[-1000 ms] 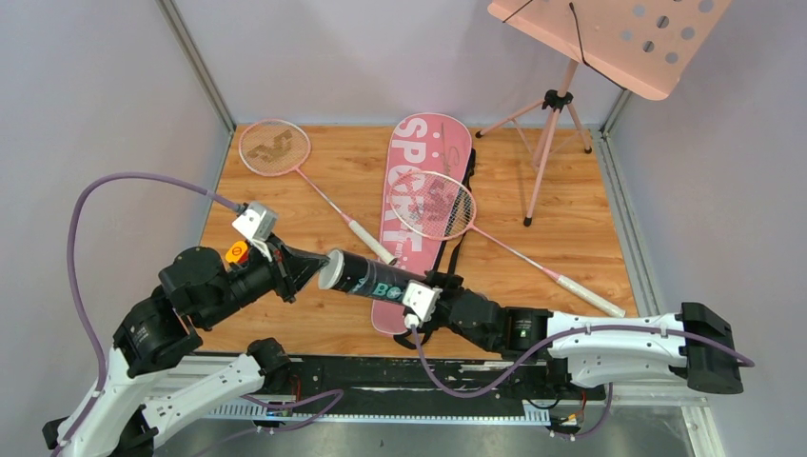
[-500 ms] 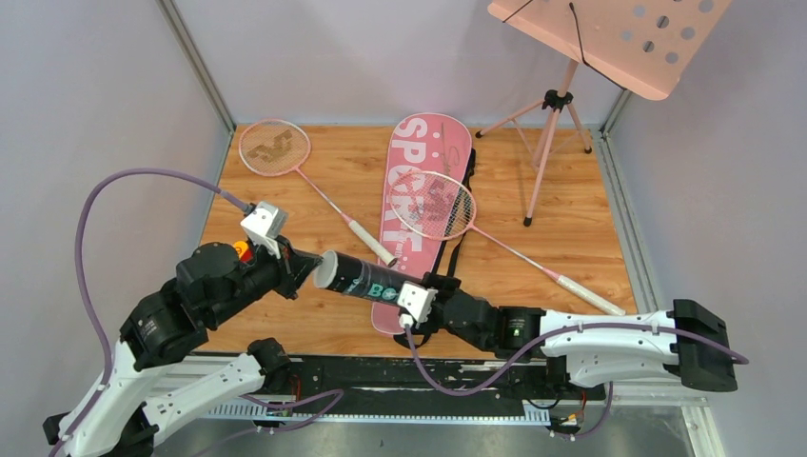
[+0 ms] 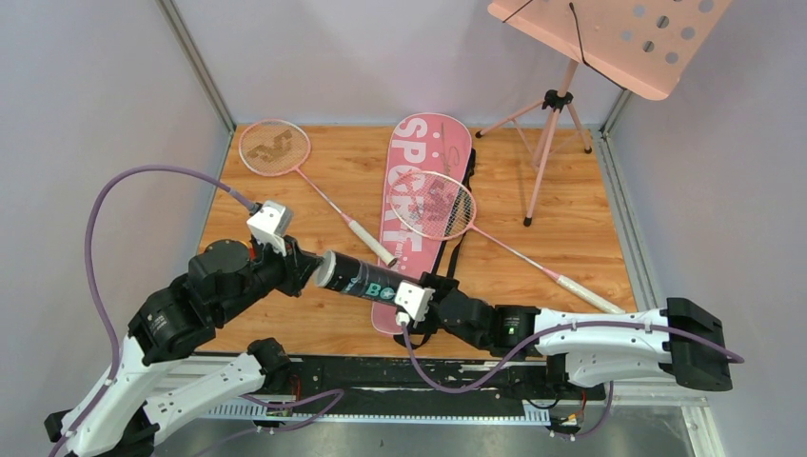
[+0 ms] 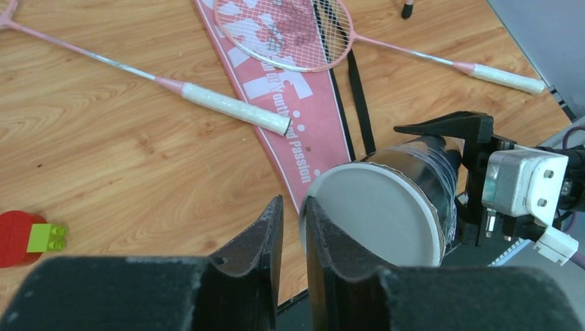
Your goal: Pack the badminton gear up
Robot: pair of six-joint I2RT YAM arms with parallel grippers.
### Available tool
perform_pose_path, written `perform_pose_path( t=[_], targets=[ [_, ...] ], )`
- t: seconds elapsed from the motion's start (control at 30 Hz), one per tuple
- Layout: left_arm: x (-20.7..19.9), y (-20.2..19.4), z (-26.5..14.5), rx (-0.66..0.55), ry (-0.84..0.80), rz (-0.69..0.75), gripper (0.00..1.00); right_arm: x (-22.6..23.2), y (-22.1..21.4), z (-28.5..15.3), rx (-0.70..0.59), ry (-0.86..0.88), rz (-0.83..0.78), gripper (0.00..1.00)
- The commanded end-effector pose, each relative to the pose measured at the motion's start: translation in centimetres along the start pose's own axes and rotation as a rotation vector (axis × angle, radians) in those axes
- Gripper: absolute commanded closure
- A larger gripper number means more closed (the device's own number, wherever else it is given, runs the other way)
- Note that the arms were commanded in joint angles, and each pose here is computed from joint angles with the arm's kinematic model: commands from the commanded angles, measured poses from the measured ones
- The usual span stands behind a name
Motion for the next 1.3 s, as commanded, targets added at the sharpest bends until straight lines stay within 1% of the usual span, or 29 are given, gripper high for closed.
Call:
perform_pose_path(
  t=[0.0,0.07,0.13,0.23,0.4,0.57,0.73,0.87,1.0,1.13,1.27],
  targets=[
    [-0.3,-0.6,0.5,0.033,-0.012,-0.011,0.65,-0.1,5.1,0.2,-0.180,0.015,0.075,0.57],
    [-0.7,-0.7,0.6,0.056,-0.034,-0.012,0.59,0.0,5.0,0.4,-0.175,0.017,0.077,0.57],
    [-0.9,-0.9,0.7,0.079,-0.049,-0.015,0.55,0.0,5.0,0.4,-0.177,0.015,0.080,0.57],
    [-0.9,-1.2,0.4,0.107,-0.050,-0.022,0.51,-0.2,4.9,0.3,-0.175,0.006,0.081,0.57],
    [-1.1,-1.1,-0.4,0.102,-0.068,-0.041,0.44,-0.5,4.9,0.3,-0.176,0.000,0.085,0.57],
    [-1.7,-0.8,-0.7,0.074,-0.116,-0.064,0.41,-0.4,4.8,0.5,-0.172,0.003,0.086,0.57],
    [-2.3,-1.4,0.0,0.089,-0.148,-0.085,0.39,-0.5,5.3,0.6,-0.176,-0.004,0.092,0.57],
    [-2.9,-1.4,0.4,0.067,-0.185,-0.105,0.35,-0.7,5.7,0.6,-0.161,-0.007,0.091,0.56],
    [-2.6,-1.2,0.1,0.060,-0.164,-0.113,0.32,-0.8,5.6,0.7,-0.139,-0.012,0.086,0.56],
    [-2.4,-1.1,-0.3,0.059,-0.156,-0.118,0.30,-1.0,6.0,0.5,-0.150,-0.012,0.096,0.56],
    [-2.6,-1.9,0.3,0.082,-0.158,-0.130,0.30,-1.3,6.8,0.2,-0.174,-0.012,0.105,0.56]
  ],
)
Point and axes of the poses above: each gripper's point midway between its finger pads, its own z axis out along the fingers, its own x axis along the line the jaws close on, y = z × x, the point moved 5 cm from there along -z, back along the fingers, and after that the axes turned 13 degrees about z, right-handed, at the moved point
